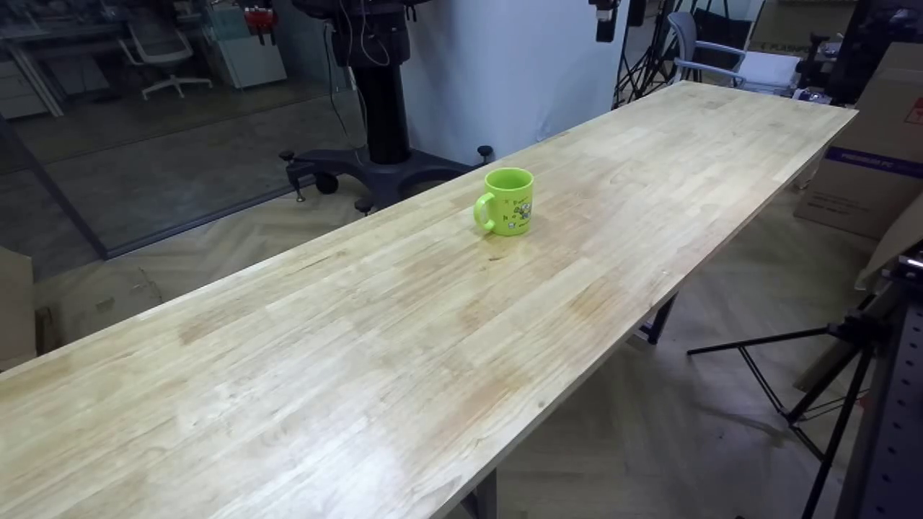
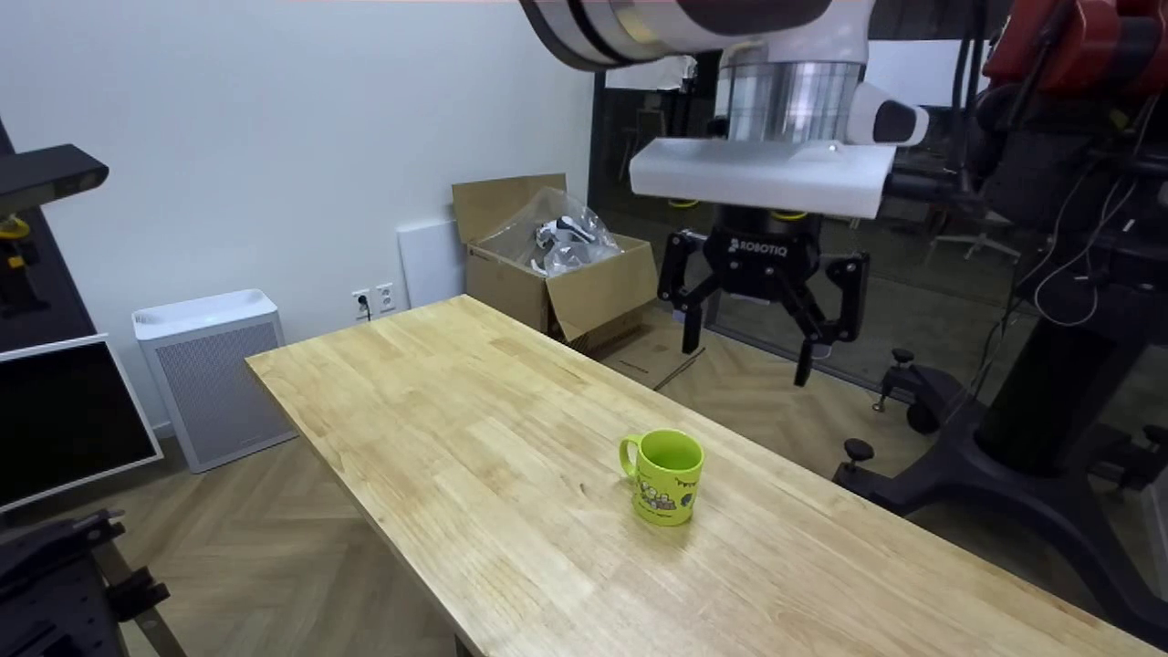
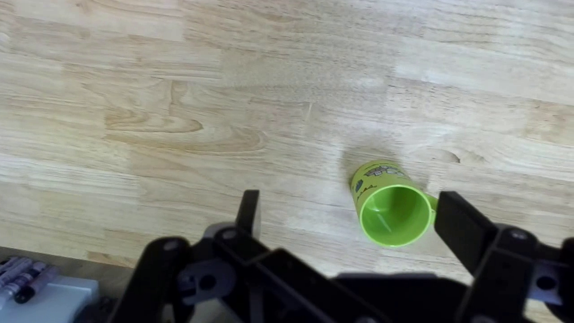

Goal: Move the yellow mug to the left

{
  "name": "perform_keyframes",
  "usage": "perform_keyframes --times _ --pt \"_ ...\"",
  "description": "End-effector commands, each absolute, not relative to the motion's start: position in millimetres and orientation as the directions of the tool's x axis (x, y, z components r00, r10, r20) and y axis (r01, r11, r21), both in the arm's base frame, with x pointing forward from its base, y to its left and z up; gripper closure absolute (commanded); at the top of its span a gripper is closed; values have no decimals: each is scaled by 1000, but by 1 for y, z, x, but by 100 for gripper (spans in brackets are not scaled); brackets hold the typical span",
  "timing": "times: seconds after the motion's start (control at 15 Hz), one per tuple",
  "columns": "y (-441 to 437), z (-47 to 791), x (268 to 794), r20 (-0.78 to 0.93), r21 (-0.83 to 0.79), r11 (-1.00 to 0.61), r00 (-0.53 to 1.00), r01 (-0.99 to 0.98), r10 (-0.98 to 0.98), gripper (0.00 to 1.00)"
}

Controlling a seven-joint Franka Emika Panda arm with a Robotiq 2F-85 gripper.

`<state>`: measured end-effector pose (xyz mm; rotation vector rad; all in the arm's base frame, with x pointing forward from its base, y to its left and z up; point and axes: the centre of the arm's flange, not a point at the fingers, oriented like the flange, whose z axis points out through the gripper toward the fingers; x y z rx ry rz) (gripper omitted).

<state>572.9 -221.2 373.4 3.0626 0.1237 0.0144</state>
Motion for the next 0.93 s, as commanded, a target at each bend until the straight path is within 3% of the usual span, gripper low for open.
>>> perform_keyframes --times 0.0,0.4,0.87 --pt "-218 364 582 -7 74 -993 996 90 89 0" --pt "-215 357 584 -6 92 -992 996 88 88 0" --pt "-166 305 637 -8 229 -970 997 81 81 0"
